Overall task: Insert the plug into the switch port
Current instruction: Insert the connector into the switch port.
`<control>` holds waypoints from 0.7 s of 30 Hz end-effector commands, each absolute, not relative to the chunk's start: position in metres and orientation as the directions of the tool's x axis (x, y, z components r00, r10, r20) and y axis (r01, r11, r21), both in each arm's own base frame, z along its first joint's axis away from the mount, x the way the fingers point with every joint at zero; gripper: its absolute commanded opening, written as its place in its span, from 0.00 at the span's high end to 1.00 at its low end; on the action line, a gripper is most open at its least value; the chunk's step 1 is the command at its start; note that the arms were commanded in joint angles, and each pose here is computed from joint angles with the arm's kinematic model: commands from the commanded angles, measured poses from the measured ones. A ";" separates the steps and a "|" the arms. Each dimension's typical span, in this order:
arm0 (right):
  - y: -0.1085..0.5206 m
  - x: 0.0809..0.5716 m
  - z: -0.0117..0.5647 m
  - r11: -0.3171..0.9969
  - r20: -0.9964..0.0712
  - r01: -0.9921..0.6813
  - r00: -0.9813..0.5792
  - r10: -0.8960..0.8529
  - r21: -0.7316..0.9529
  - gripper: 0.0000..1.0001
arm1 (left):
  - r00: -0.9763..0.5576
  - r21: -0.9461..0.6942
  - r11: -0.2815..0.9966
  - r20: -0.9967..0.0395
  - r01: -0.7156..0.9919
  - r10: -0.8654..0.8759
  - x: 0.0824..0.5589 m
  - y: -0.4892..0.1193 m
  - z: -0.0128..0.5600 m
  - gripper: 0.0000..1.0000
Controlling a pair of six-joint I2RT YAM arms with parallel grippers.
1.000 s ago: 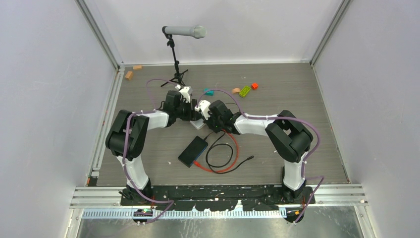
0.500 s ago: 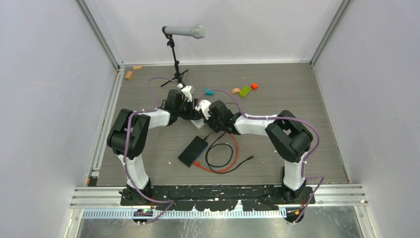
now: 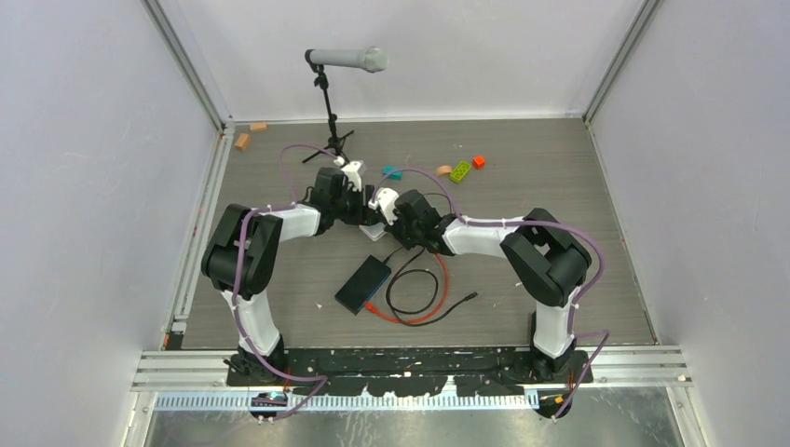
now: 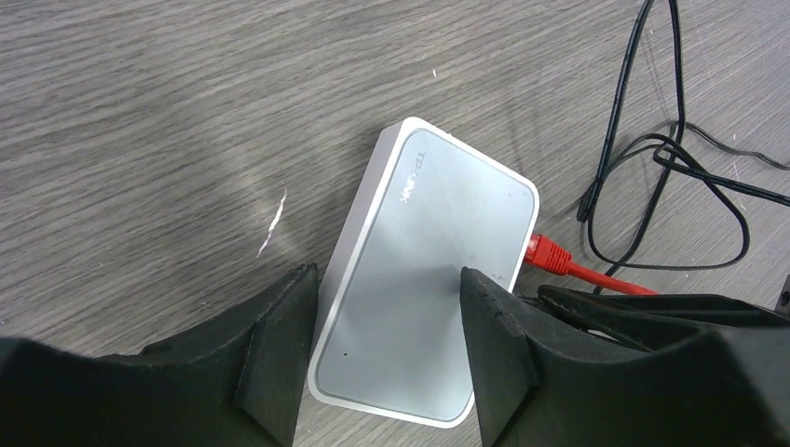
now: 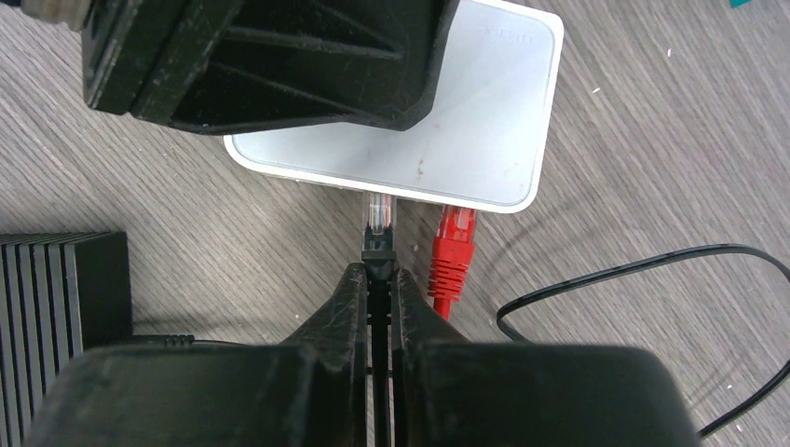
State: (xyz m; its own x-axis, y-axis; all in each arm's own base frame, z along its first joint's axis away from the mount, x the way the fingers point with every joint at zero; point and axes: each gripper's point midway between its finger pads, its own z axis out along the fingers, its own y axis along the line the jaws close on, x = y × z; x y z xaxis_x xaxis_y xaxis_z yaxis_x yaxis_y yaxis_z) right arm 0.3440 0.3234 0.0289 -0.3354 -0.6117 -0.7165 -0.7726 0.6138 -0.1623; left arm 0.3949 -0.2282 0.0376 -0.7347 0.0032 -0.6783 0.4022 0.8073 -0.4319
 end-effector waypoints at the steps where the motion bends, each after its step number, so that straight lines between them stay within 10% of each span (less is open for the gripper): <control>1: 0.335 0.365 0.080 0.646 -0.821 -0.734 -0.229 -0.523 -0.207 0.99 | -0.740 -0.441 0.786 -0.672 0.433 0.031 0.391 -0.239 0.039 0.41; 21: 0.335 0.373 0.084 0.654 -0.866 -0.709 -0.126 -0.484 -0.262 0.99 | -0.746 -0.460 0.768 -0.665 0.445 0.034 0.389 -0.243 0.040 0.41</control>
